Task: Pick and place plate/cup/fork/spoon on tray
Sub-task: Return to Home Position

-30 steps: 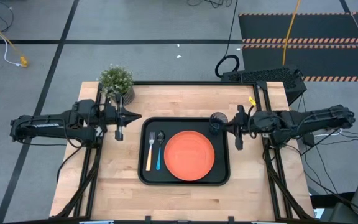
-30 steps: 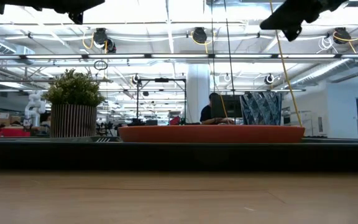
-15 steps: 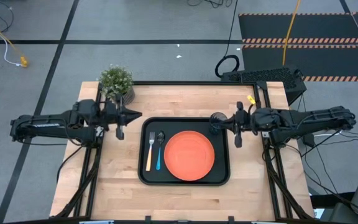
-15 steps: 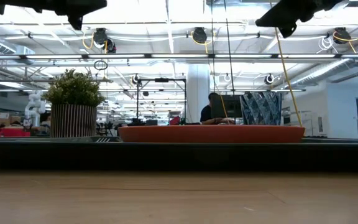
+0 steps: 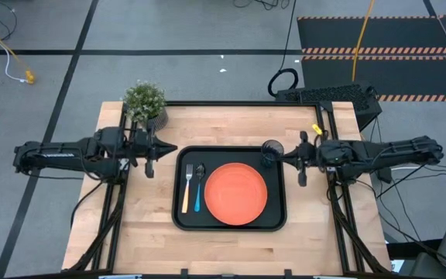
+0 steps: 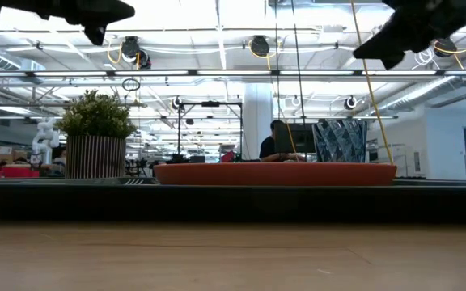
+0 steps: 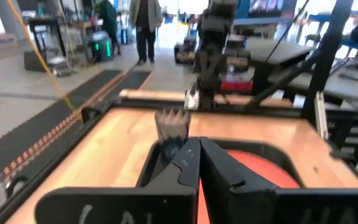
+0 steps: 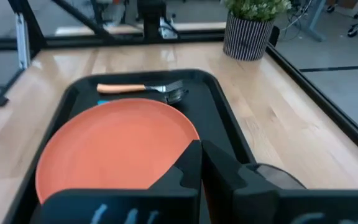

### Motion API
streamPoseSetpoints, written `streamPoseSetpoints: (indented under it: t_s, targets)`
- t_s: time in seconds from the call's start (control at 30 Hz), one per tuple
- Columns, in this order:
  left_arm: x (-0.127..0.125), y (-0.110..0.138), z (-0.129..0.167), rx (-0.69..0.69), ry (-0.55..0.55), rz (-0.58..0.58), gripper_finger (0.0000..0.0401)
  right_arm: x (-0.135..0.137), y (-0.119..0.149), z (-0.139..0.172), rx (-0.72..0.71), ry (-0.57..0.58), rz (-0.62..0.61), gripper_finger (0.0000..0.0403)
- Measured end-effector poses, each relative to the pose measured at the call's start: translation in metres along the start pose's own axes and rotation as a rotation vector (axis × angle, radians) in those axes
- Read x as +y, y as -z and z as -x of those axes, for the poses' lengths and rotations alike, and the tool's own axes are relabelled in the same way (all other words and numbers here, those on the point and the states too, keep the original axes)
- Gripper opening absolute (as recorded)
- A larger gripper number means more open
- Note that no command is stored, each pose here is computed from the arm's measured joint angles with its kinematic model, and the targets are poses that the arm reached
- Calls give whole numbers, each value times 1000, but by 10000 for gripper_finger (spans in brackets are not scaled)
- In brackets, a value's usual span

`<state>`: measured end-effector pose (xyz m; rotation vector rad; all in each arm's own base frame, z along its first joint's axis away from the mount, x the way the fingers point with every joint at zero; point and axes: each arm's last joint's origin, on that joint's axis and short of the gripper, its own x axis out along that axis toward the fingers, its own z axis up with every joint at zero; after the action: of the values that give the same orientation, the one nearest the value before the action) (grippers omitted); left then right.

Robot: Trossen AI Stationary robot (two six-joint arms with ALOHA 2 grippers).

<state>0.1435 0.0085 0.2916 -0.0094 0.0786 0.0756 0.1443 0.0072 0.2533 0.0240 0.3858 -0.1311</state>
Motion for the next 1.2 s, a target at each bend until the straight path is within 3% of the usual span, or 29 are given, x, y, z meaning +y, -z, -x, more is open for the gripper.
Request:
streamPoseSetpoints:
  t_s: [0.13, 0.4, 0.5, 0.73, 0.9, 1.2]
  targets:
    - [-1, 12, 3, 13, -1, 0, 6, -4, 16, 13, -55, -8, -44, 0]
    - [3, 70, 11, -67, -66, 42, 8, -8, 65, 13, -62, -12, -126, 0]
    - [4, 79, 16, -111, -78, 46, 3, -8, 83, 7, -54, -11, -124, 0]
    - [5, 106, 20, -74, -53, 137, 13, -7, 110, -7, -127, -42, -60, 0]
    - [6, 126, 21, -71, -103, 165, 4, -7, 102, -6, -244, -46, -53, 0]
    - [6, 131, 20, -19, -96, 117, 20, -7, 104, -6, -226, -42, -43, 0]
